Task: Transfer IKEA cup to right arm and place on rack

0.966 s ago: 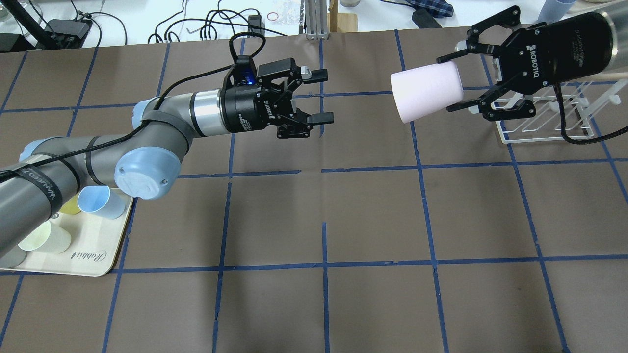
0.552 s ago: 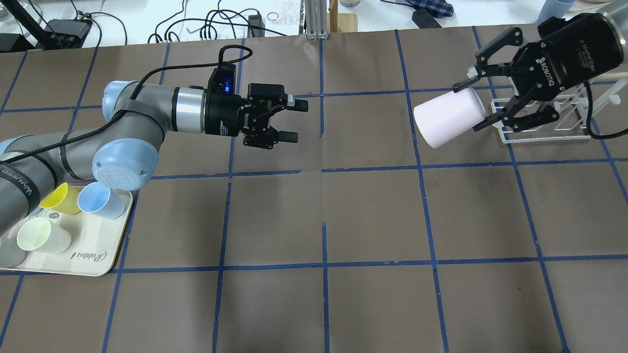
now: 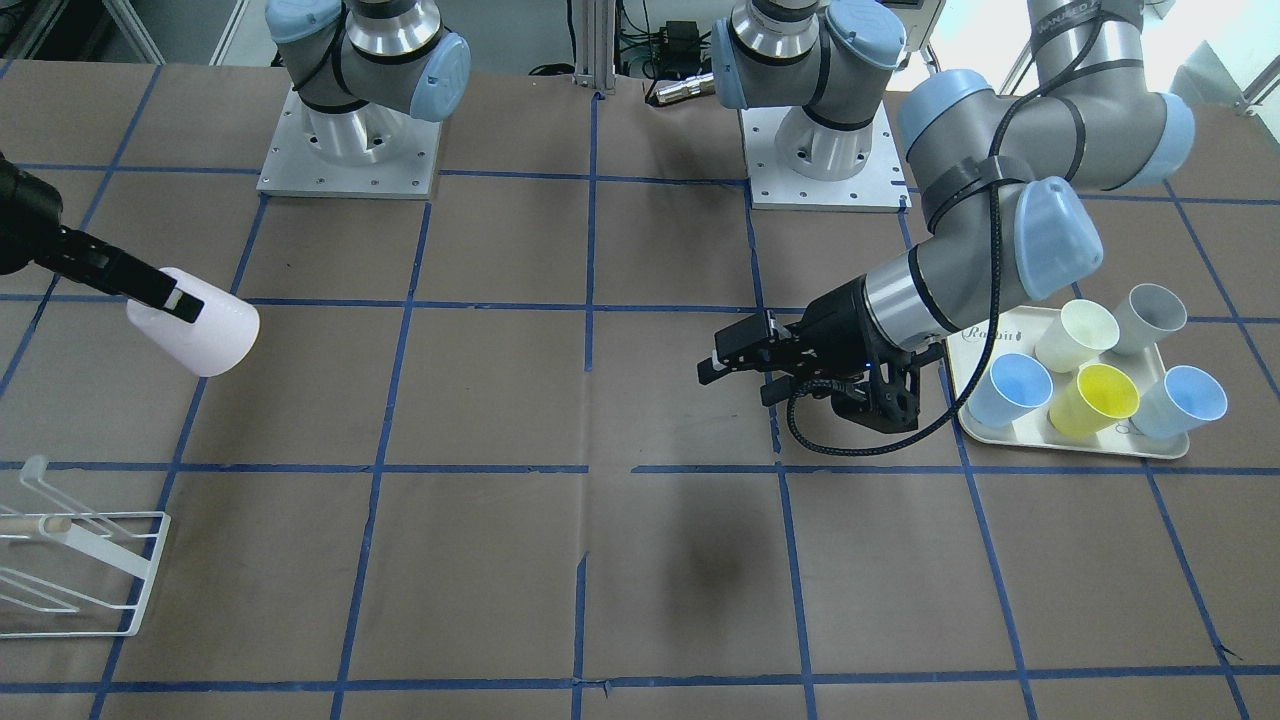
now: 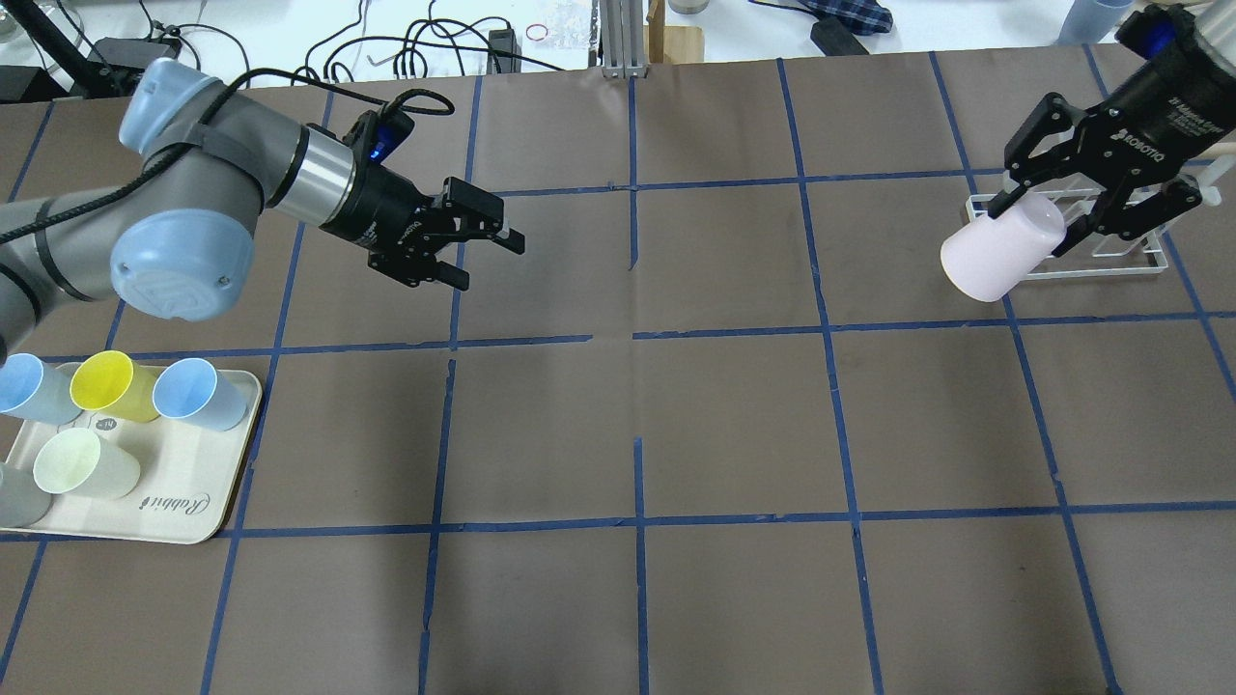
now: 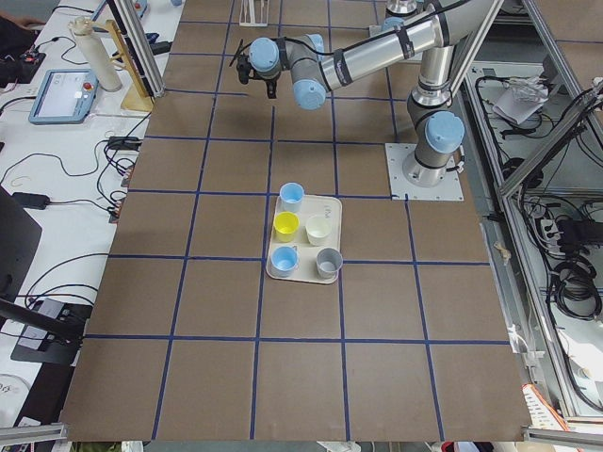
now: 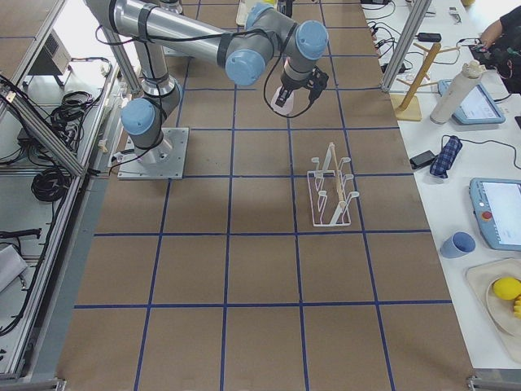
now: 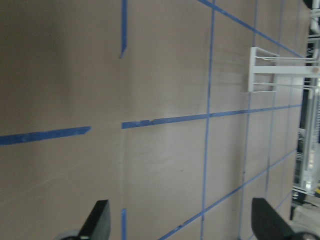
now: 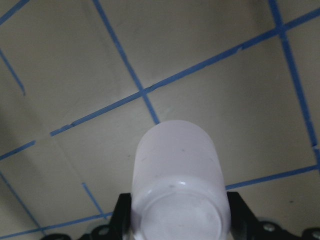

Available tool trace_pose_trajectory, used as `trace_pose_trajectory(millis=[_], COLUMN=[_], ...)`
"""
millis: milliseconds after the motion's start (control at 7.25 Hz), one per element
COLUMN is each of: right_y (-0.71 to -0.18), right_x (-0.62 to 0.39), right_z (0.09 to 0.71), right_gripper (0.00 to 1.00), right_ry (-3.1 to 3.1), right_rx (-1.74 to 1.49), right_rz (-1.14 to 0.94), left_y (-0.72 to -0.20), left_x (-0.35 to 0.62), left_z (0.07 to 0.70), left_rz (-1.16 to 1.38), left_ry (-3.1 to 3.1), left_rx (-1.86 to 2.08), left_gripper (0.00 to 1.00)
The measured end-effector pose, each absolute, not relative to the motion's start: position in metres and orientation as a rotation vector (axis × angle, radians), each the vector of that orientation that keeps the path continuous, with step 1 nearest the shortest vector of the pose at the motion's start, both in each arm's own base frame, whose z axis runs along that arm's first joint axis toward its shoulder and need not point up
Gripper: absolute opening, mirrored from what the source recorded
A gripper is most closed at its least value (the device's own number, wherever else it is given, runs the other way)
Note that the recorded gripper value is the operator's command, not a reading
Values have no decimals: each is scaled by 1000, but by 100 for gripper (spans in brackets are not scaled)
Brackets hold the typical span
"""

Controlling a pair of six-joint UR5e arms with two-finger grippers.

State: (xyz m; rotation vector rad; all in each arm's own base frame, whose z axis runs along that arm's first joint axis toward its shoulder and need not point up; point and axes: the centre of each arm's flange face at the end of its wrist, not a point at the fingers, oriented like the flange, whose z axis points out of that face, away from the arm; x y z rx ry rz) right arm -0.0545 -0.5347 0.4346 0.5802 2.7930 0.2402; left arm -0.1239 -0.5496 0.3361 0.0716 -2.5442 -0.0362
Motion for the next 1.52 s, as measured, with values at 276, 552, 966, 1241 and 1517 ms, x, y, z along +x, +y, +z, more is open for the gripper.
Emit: trace_pose_trajectory(millis=[276,552,966,1241,1517], right_y=[-552,-568,-583,-588,-591], right_x=[-77,-95,-113,-120,-124], right_z=[431,423,406,398,394], right_gripper=[40,40,40,40,41], right_ry=[2990,3082,3112,3122,3124], right_rx=[464,393,373,370,372], right_rz=[103,14,-22,-32,-37], left_y=[-554,-536,-504,-506,-509], left_x=[-111,-111,-115,-115,-118], left_z=[399,479,524,528,524], left_rz=[-61,-95,-101,-51,0], left_ry=[-2811,-3042,-3161,-3166,-3150], left_rx=[49,-14,-48,-54,-71], left_gripper=[100,100,100,100,100])
